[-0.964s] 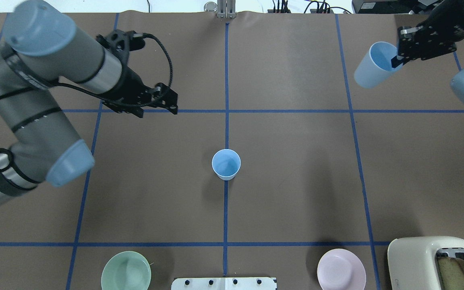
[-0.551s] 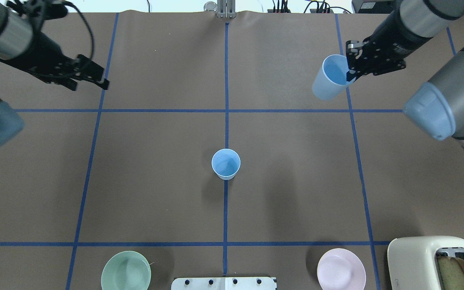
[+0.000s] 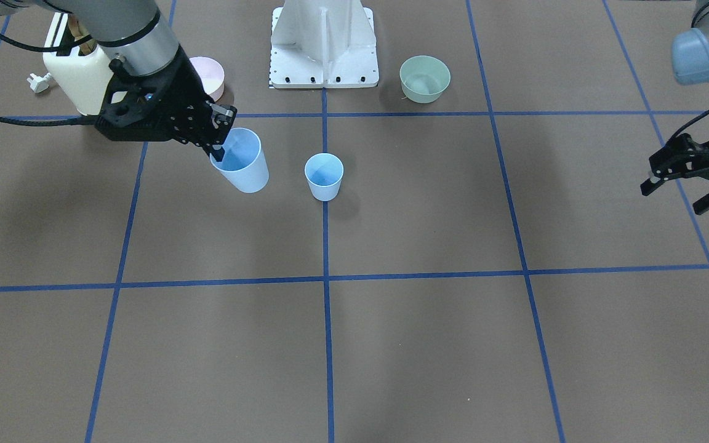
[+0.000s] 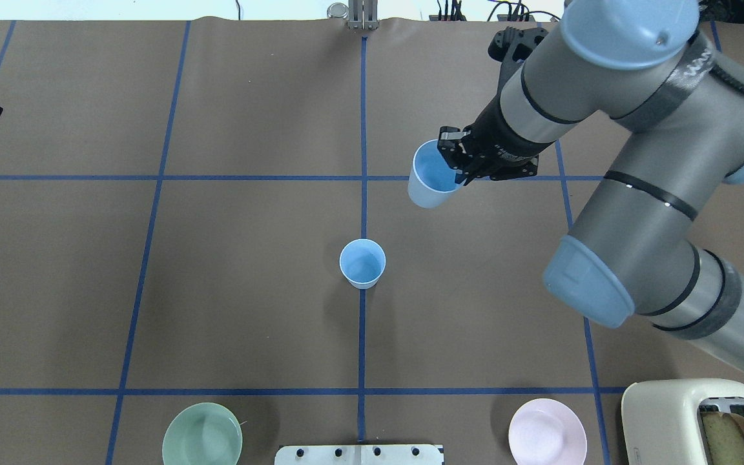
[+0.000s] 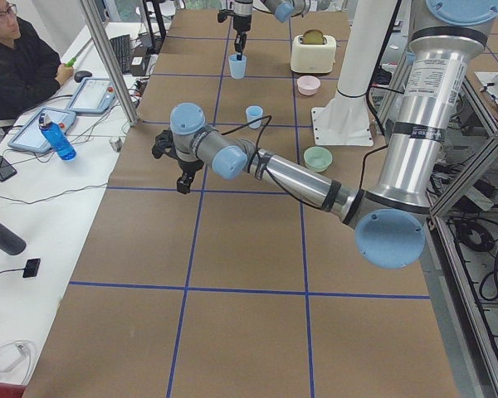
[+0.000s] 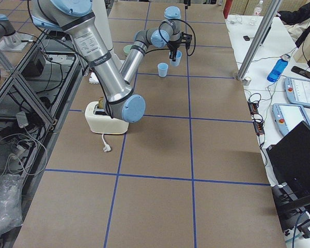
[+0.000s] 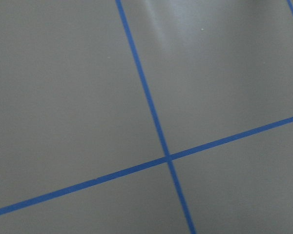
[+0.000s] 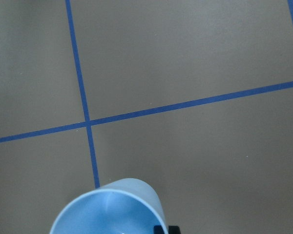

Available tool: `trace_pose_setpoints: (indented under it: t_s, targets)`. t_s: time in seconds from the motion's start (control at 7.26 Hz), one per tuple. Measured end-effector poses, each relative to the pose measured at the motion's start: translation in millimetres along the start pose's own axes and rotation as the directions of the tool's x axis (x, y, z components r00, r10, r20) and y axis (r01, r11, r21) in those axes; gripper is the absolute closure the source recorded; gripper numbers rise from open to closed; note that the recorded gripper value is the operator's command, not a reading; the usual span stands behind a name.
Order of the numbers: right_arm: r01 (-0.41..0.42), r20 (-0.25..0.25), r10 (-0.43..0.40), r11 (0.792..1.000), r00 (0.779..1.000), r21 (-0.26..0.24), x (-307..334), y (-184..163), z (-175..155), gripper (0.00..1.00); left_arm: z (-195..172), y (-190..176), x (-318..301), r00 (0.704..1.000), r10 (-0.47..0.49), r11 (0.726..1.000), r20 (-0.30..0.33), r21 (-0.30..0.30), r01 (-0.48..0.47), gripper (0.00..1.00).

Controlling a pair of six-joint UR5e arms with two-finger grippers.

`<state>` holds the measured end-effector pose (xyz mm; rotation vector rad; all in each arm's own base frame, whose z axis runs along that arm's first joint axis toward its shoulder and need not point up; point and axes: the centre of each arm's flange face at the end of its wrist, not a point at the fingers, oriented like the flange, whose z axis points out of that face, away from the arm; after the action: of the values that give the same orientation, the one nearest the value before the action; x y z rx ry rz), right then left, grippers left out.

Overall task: Stack blue cups with both arms
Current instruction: 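Position the right gripper's cup above the cup at the table center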

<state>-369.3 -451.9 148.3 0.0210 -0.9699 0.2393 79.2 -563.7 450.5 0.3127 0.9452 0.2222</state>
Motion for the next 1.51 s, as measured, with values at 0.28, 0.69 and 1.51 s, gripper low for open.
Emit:
trace_pose_setpoints:
  t_s: [0.28,0.69,1.51]
  targets:
    - [-0.013,-0.014,0.014,1.000,1.000,0.012,-51.5,30.5,17.4,1.00,0.5,21.5,-35.7,1.000,-0.003,1.000,0.018,0.001,0.003,0.02]
    - [0.009,-0.075,-0.006,0.999,0.997,0.031,-94.6,62.2,49.3,1.00,5.6,42.4,-52.3,1.000,-0.009,1.000,0.022,-0.002,0.009,0.02]
    - [0.046,-0.146,-0.040,0.998,0.988,0.039,-89.0,82.7,90.6,1.00,9.9,46.9,-59.1,1.000,-0.014,1.000,0.023,-0.005,0.014,0.02]
